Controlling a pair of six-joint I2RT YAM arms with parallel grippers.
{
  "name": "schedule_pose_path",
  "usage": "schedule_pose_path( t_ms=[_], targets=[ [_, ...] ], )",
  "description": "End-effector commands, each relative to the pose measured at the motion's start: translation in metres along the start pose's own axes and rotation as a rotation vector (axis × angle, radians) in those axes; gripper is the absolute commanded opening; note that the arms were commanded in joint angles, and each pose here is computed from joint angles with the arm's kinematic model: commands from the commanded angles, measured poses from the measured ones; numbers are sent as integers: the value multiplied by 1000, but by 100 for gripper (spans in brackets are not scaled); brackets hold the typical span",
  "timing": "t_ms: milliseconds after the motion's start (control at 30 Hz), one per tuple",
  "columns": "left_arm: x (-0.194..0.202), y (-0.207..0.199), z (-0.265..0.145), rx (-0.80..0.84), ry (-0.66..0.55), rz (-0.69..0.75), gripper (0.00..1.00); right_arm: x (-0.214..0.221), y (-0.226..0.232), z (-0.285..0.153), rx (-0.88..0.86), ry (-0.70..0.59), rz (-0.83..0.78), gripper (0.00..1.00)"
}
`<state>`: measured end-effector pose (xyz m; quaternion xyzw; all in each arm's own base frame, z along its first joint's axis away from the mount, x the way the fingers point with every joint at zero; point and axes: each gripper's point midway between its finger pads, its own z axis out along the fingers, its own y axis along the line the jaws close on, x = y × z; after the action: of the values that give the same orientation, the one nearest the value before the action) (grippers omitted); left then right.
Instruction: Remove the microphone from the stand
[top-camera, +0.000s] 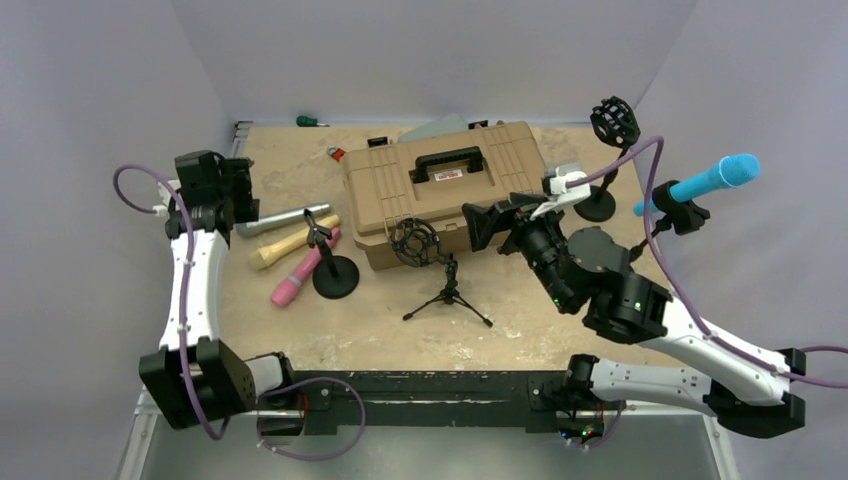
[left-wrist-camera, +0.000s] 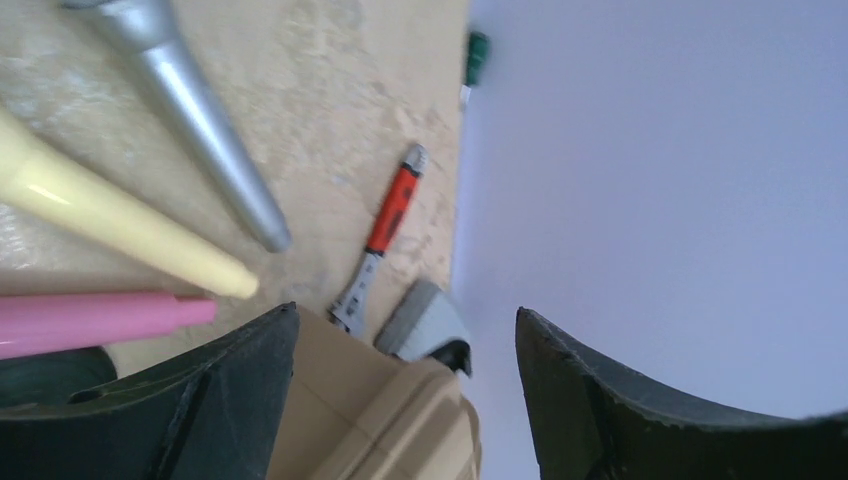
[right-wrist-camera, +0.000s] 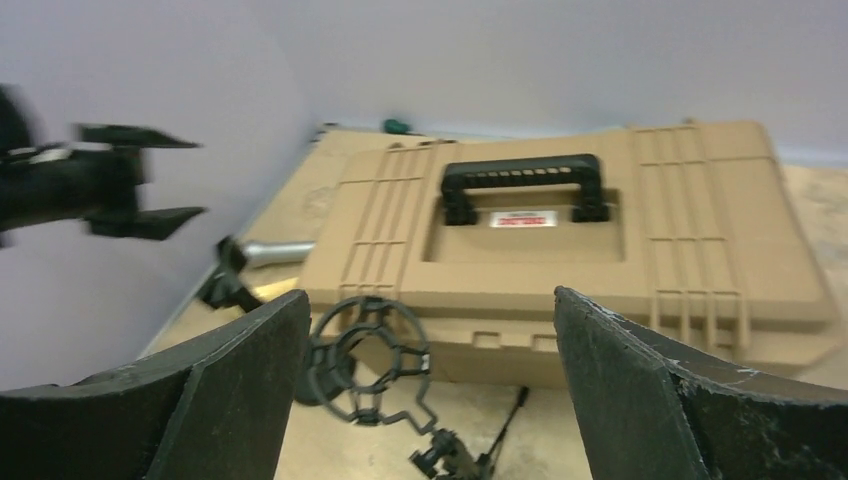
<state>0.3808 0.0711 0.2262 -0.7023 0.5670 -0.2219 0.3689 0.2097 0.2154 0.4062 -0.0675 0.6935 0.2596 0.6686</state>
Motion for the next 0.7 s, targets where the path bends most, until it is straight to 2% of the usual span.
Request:
schedule_pose_path(
  t_ms=[0,133,200,300,533,600,667],
  targets=[
    [29,-50,-58,295,123,299,79,-16,-40,11,297,-48,-47,92],
    [59,-92,-119,470,171,629,80,-35,-89,36,482,-46,-89,92],
    [76,-108,-148,580,173,785,80,-48,-111,51,504,-47,-82,92],
    [102,-114,-183,736,198,958,80,-67,-138,59,602,-74,-86,92],
    [135,-92,-230,989,300,1094,84,-107,-214,80,777,-57,-108,89],
    [140,-88,-244,1037,308,1127,85,-117,-234,82,807,-48,-113,82],
    [145,-85,-254,1067,313,1165,86,-123,-252,82,846,-27,-125,69]
  ],
)
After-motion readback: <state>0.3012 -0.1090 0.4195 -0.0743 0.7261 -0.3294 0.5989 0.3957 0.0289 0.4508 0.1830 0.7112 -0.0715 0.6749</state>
